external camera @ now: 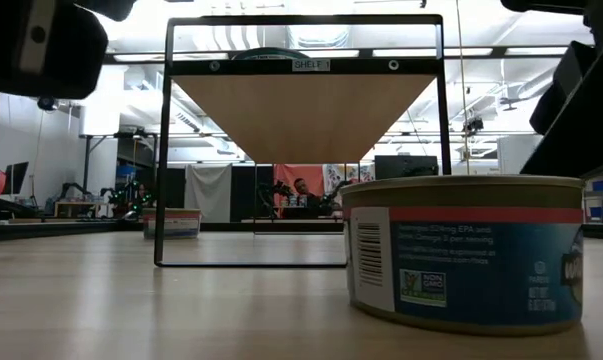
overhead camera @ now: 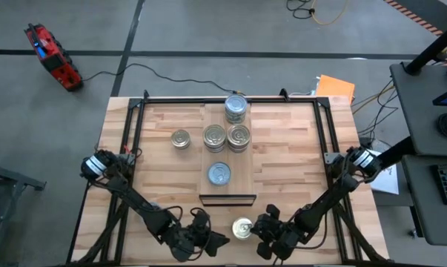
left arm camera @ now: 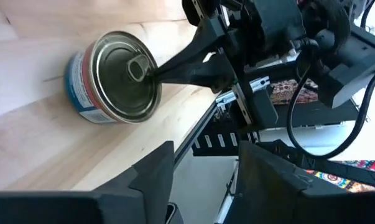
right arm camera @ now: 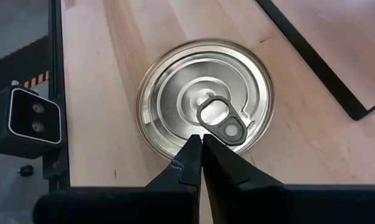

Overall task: Stack canned seafood by type on shelf
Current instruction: Stack the blue-pink tuna can on top of the blue-pink tuna can on the shelf aligned with the other blue-pink tuna can

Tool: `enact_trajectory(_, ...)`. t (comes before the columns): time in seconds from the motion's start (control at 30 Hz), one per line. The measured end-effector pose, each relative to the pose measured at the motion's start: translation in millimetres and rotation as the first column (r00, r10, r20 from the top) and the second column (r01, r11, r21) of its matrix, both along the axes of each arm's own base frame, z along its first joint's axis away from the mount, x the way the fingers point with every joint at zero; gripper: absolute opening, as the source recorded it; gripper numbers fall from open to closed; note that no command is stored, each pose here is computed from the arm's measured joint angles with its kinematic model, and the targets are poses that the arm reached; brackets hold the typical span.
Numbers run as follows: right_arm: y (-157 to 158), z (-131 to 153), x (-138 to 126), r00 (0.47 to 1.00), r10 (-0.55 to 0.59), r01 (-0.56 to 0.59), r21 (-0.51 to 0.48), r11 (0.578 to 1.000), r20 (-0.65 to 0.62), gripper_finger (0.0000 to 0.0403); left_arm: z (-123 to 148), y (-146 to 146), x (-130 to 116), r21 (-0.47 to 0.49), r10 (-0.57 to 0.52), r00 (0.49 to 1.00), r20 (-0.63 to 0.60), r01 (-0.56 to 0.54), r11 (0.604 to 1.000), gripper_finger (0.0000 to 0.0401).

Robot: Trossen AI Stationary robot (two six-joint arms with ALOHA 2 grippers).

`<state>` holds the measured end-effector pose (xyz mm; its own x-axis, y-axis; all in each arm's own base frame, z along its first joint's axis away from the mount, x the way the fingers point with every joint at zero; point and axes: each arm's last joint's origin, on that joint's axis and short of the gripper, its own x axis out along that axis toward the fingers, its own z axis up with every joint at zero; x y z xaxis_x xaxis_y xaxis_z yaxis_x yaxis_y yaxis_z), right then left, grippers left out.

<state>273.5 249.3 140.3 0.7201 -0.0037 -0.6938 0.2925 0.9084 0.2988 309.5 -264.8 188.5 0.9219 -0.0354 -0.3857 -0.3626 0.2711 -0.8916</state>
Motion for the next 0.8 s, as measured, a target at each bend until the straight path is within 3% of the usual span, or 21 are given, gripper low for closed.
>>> enact_trajectory(0.43,5.7,-1.1,-6.7,0.996,0.084,-0.085,-0.068,0.994,-0.011,0.0009,-2.4,9.8,6.4,0.026,0.026,0.999,-0.021,-0.026,0.999,0.0249)
enact_trajectory(0.8,8.1,-5.5,-14.0,0.993,0.119,-0.121,-0.093,0.988,-0.025,0.0009,-5.1,9.3,6.8,0.025,0.028,0.999,-0.026,-0.027,0.999,0.0261)
